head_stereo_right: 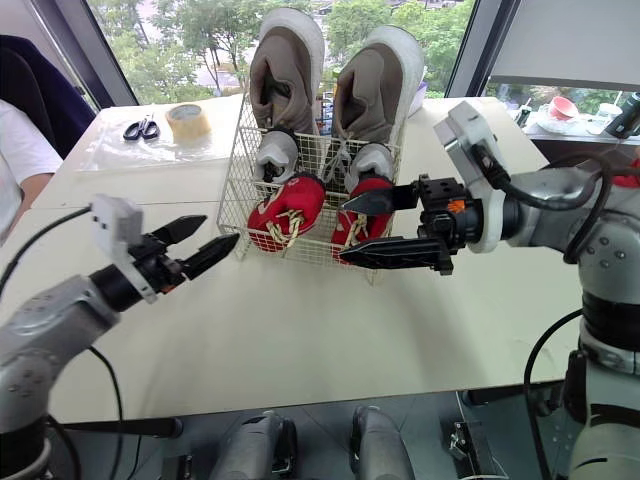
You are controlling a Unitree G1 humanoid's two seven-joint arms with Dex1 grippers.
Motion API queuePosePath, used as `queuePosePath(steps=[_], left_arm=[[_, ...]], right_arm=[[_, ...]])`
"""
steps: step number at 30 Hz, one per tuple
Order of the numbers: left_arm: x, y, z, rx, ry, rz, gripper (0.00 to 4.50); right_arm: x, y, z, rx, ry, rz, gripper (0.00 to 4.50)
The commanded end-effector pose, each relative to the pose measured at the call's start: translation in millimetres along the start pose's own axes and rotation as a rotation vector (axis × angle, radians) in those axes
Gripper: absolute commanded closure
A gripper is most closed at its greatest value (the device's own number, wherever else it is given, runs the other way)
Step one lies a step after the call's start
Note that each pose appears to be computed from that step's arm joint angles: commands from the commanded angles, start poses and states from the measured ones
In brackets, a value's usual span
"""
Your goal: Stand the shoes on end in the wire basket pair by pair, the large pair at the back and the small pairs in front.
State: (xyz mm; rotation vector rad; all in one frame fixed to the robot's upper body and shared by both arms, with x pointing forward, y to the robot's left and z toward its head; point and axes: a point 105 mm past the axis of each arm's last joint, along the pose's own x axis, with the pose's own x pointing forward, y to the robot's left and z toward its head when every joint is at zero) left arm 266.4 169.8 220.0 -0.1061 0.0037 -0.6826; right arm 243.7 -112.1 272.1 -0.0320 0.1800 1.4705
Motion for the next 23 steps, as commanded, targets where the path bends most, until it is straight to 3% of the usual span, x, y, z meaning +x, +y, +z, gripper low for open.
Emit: queuePosePath(steps=[1,8,13,23], left_arm=[[-18,4,7,-0.056,0.029,-0.038,0.36],[-38,-3,-39,-0.112,0.231,-0.061,0.36],[-48,-12,-67,-0.086,0.350,-0.082,0.36],[-56,6,-78,-0.128,0.311,0.024,0.36]], right_arm=[[-4,8,-8,0.042,-0.059,-0.043,0.00],[-12,24,-63,0.224,0.020,-0.120,0.00],[-18,23,-82,0.277,0.034,-0.171,0.00],[-16,12,-109,0.333,0.022,-0.222,0.00]])
